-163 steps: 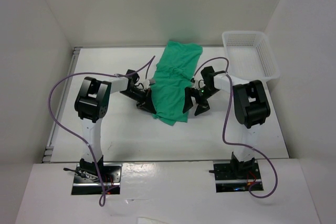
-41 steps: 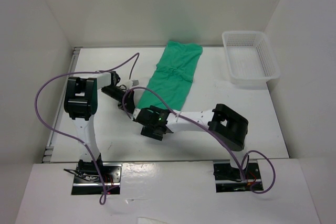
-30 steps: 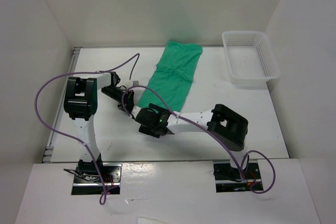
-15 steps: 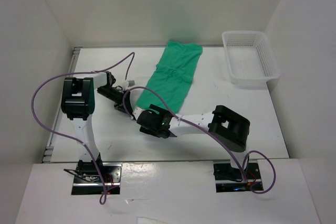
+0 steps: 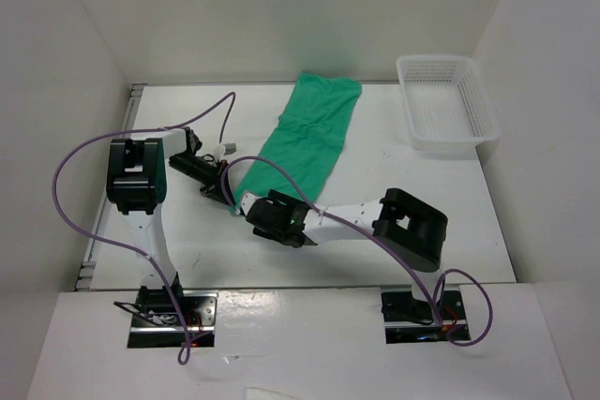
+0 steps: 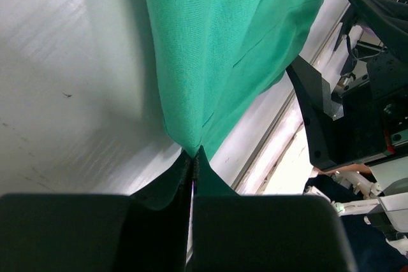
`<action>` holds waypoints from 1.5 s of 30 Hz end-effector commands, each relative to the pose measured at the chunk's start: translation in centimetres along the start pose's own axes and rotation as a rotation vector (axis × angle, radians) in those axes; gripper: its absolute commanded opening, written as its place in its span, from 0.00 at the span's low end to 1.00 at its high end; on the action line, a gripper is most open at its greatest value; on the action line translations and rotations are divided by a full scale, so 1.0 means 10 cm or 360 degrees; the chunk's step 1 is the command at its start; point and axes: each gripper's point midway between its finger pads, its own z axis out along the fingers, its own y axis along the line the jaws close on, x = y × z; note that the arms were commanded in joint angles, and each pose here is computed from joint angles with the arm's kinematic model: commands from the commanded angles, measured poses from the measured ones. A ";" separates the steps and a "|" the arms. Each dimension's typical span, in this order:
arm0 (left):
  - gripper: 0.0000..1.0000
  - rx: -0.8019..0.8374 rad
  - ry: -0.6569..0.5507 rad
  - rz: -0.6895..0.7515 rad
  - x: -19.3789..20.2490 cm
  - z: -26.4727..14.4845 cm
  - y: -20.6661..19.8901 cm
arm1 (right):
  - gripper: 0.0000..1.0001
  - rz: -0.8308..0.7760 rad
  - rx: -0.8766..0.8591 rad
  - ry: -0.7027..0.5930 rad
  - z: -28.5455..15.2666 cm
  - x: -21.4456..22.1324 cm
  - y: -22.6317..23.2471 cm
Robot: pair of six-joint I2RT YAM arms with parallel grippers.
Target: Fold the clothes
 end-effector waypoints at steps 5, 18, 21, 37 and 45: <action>0.00 0.0084 -0.0013 0.0045 0.02 -0.05 -0.15 | 0.77 -0.0125 -0.0205 0.0266 0.10 0.50 0.34; 0.00 0.0097 -0.0021 0.0079 -0.02 -0.09 -0.20 | 0.54 -0.0134 -0.0298 0.0230 0.18 0.34 0.46; 0.00 0.0096 -0.0021 0.0094 -0.02 -0.09 -0.20 | 0.54 -0.0130 -0.0331 0.0223 0.19 0.32 0.51; 0.00 0.0105 -0.0012 0.0103 -0.06 -0.16 -0.21 | 0.05 -0.0181 -0.0496 0.0240 0.16 0.30 0.51; 0.00 0.0083 0.0022 0.0187 -0.07 -0.35 -0.27 | 0.05 -0.0050 -0.0805 0.0211 -0.02 0.00 0.11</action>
